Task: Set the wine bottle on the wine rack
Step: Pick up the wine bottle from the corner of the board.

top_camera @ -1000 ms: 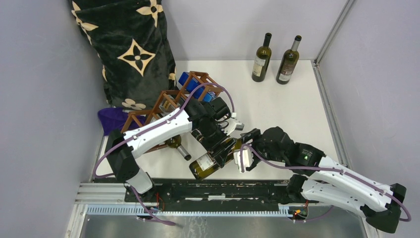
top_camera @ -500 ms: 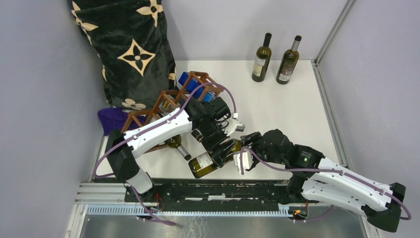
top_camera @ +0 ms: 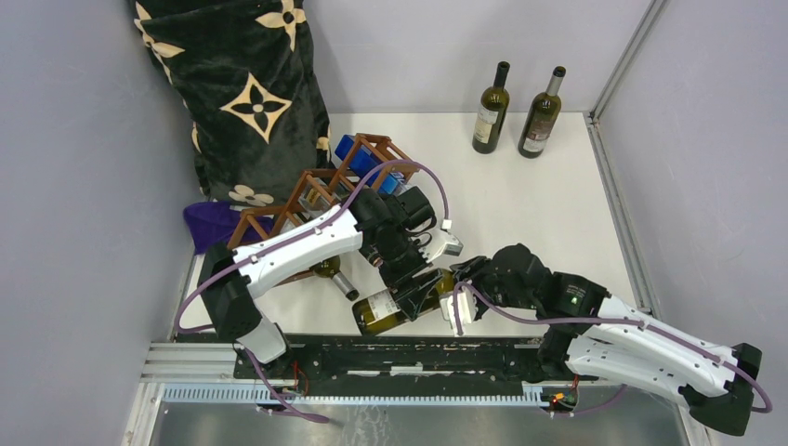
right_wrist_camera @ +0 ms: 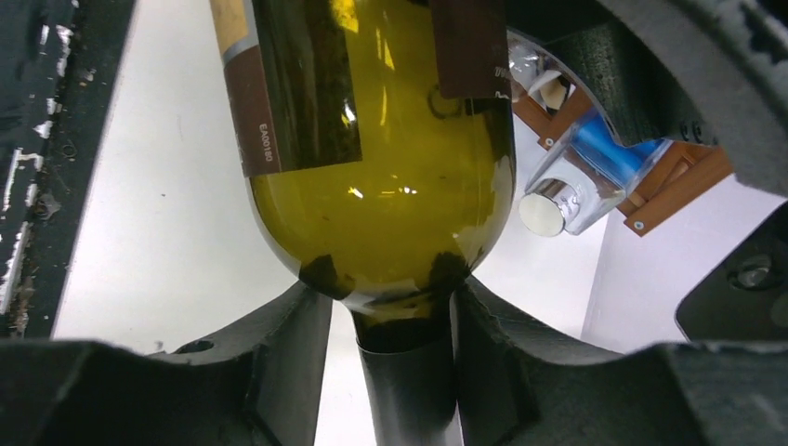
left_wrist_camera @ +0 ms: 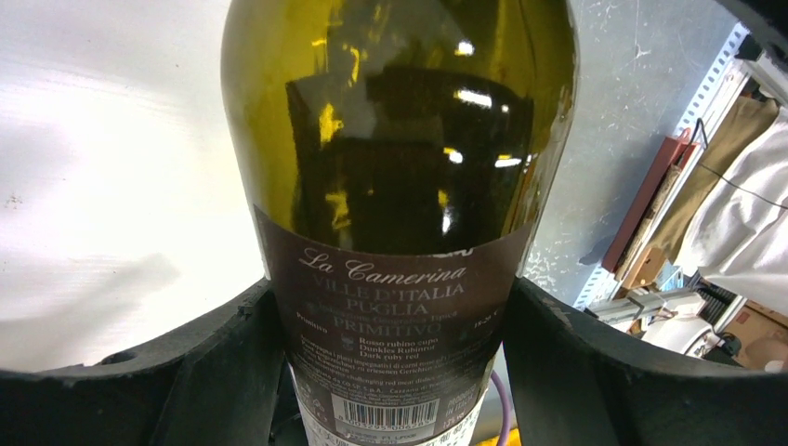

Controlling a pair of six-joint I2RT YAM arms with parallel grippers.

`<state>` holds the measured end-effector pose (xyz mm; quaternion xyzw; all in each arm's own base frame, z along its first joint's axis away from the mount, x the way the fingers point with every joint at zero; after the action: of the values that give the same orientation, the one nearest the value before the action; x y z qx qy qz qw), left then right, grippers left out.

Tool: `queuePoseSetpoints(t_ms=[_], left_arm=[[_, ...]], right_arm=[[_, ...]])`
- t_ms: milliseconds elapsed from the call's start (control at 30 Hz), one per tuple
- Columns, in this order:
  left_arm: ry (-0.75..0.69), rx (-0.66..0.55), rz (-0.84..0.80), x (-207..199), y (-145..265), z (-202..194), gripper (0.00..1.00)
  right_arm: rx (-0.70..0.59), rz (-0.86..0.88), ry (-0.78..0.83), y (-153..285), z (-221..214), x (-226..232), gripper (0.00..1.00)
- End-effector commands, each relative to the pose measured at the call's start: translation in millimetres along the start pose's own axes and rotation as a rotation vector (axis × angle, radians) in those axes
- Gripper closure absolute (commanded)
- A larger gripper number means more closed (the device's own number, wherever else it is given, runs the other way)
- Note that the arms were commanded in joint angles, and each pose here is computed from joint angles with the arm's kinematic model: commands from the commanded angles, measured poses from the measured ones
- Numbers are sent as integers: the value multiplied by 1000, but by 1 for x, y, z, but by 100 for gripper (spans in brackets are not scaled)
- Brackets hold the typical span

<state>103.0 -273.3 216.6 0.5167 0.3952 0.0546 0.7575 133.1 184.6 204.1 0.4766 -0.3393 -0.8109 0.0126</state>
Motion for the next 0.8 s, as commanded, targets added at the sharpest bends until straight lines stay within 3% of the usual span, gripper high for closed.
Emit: queuePoseSetpoints(t_ms=[0,200,367,467,767], left_arm=[[-158,-74,-117,-28,14,3,98],[-170,-80,-115,-28,16,3,98],[-165,-73,-109,-27,13,4,97],[-158,-74,-85,-23,12,5,94],[-152,-76,-50,-18,9,9,66]], right_arm=[[-91,-71,18,5,16,-17,52],[-124,-52,10,9,22,-18,82],[-188,-66,-50,16,33,-22,96],[-241,-91,-104,24,43,-27,98],[-335,-147,-224,32,55,-30,100]])
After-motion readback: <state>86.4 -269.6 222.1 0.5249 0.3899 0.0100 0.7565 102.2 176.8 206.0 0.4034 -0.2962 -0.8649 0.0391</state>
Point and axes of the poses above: each gripper's point midway between its finger pads, its own y axis back along the fingers, its own x axis along the line the jaws close on, z = x × y, the point moved 5 cm from there along y, back along the fingers, and after that the axes turned 14 degrees about y, right-handed, at the moved point
